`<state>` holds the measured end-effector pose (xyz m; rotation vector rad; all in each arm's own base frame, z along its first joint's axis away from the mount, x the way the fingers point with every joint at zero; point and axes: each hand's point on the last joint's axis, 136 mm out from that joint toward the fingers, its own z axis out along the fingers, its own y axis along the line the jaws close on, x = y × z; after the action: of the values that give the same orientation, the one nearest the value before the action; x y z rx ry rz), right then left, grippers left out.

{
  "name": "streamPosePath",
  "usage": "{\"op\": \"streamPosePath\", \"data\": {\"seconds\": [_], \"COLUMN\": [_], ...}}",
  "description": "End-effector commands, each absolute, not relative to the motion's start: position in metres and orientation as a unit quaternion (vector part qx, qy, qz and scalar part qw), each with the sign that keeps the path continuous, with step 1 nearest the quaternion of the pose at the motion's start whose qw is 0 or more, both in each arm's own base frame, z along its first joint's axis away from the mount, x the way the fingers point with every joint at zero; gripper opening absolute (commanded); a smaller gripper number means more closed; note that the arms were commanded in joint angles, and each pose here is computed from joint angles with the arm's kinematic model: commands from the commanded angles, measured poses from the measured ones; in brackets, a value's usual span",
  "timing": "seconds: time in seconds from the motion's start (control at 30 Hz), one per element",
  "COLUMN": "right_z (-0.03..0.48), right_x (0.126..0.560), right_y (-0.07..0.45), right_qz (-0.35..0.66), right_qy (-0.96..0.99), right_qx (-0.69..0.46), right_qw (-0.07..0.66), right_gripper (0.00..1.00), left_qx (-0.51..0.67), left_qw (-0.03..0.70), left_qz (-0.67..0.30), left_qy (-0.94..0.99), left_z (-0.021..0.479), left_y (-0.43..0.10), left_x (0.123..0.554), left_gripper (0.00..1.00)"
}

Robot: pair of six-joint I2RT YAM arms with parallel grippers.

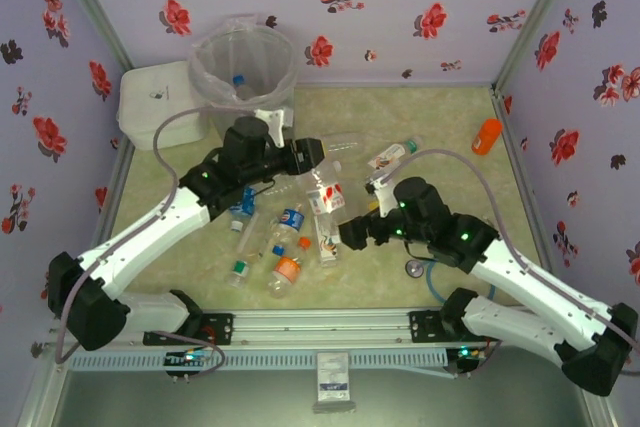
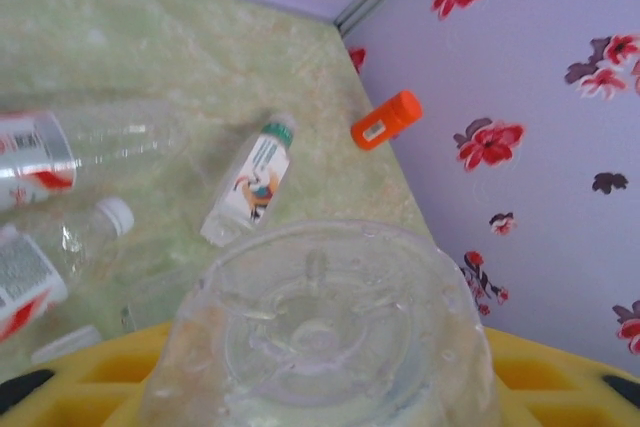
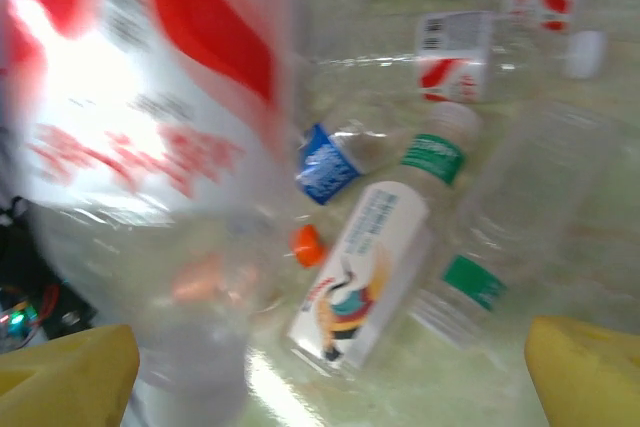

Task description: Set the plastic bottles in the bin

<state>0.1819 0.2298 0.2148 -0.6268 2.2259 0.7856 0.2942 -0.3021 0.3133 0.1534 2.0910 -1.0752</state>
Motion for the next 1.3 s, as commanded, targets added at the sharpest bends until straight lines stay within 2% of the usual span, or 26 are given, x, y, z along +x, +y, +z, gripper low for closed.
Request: {"op": "streamPosePath", "data": {"seconds": [0.0, 0.13, 0.3, 0.4, 0.53, 0.8, 1.07, 1.27], "right_z": [0.222, 0.220, 0.216, 0.218, 0.216, 0.215, 0.206, 0.198], "right_x": [0.197, 0.209, 0.214, 0.215, 0.218, 0.223, 0.226, 0.228], "right_y": [0.198, 0.172, 0.160, 0.156, 0.154, 0.146, 0.148, 0.154], "right_qz": [0.255, 0.219, 0.195, 0.191, 0.188, 0.163, 0.169, 0.183], "right_qy": [0.873, 0.889, 0.900, 0.901, 0.903, 0.906, 0.908, 0.910], "right_qx": [-0.186, -0.128, -0.095, -0.082, -0.072, -0.070, -0.070, -0.075], "right_qw": [0.372, 0.381, 0.379, 0.380, 0.380, 0.384, 0.378, 0.365], "right_gripper": [0.99, 0.99, 0.99, 0.99, 0.99, 0.99, 0.99, 0.99], "left_qx": [0.075, 0.072, 0.001, -0.038, -0.079, -0.073, -0.073, -0.025], "left_qw": [0.446, 0.524, 0.616, 0.653, 0.684, 0.673, 0.669, 0.604], "left_qz": [-0.405, -0.350, -0.281, -0.241, -0.193, -0.108, -0.050, -0.035], "left_qy": [0.795, 0.773, 0.736, 0.717, 0.699, 0.728, 0.738, 0.796], "left_z": [0.369, 0.428, 0.494, 0.523, 0.537, 0.494, 0.446, 0.390], "left_y": [-0.282, -0.243, -0.170, -0.134, -0.100, -0.092, -0.090, -0.107], "left_x": [0.302, 0.319, 0.356, 0.384, 0.423, 0.501, 0.533, 0.543], "left_gripper": [0.48, 0.46, 0.37, 0.32, 0.31, 0.28, 0.26, 0.42]}}
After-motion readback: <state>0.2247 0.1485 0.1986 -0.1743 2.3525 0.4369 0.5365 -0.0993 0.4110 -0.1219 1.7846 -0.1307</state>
